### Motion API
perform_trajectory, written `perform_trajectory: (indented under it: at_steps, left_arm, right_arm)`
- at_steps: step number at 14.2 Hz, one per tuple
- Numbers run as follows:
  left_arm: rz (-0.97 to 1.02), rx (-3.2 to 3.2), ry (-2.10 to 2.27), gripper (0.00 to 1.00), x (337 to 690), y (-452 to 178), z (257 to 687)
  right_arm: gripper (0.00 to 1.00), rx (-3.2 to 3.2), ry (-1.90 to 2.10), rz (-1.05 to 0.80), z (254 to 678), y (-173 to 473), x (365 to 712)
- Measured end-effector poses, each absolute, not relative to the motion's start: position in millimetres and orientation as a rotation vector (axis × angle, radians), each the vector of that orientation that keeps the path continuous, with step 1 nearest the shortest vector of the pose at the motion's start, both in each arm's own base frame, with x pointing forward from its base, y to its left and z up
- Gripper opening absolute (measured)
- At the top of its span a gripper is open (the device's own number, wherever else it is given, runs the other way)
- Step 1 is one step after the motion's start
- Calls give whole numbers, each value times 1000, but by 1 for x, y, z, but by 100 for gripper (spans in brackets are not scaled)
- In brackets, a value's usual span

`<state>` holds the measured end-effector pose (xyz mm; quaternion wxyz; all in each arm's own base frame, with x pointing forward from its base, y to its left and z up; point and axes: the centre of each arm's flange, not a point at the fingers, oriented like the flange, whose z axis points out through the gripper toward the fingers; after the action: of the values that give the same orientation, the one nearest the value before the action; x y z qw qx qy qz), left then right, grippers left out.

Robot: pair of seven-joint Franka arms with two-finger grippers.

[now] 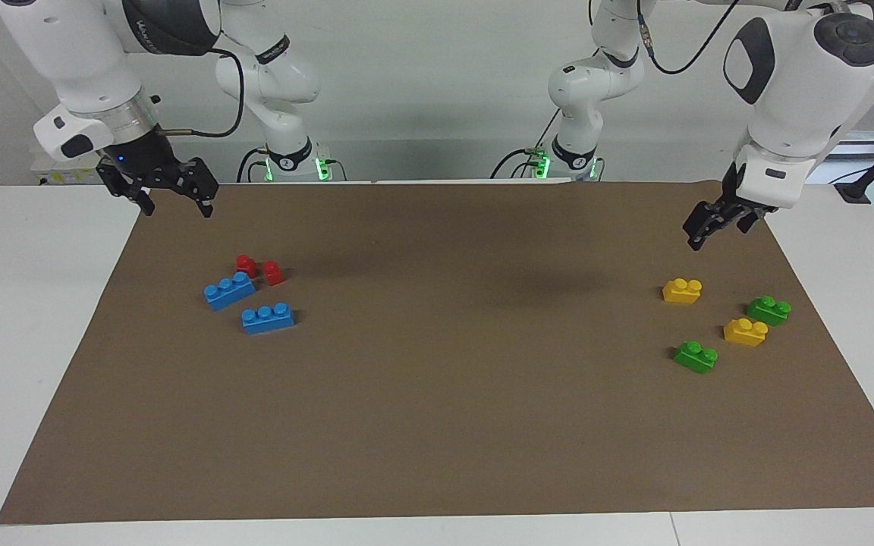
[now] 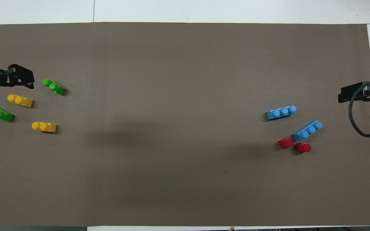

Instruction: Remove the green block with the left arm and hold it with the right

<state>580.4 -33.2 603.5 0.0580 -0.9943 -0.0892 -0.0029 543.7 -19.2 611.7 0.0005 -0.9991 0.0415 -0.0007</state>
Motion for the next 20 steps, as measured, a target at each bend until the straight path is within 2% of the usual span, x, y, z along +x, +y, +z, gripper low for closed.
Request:
perform_trajectory:
  at_steps: [7,14,20]
  left_arm:
    - [4,-3039,-149,100,548,-31,645]
    - [105,-3128,-57,100,523,-25,636]
    - [89,-3162,-75,100,524,-21,632]
  right_arm:
    - [100,-3138,130,-1,611,-19,544]
    - [100,-3138,130,-1,611,-19,544]
    - [100,-3138,132,-1,611,-20,544]
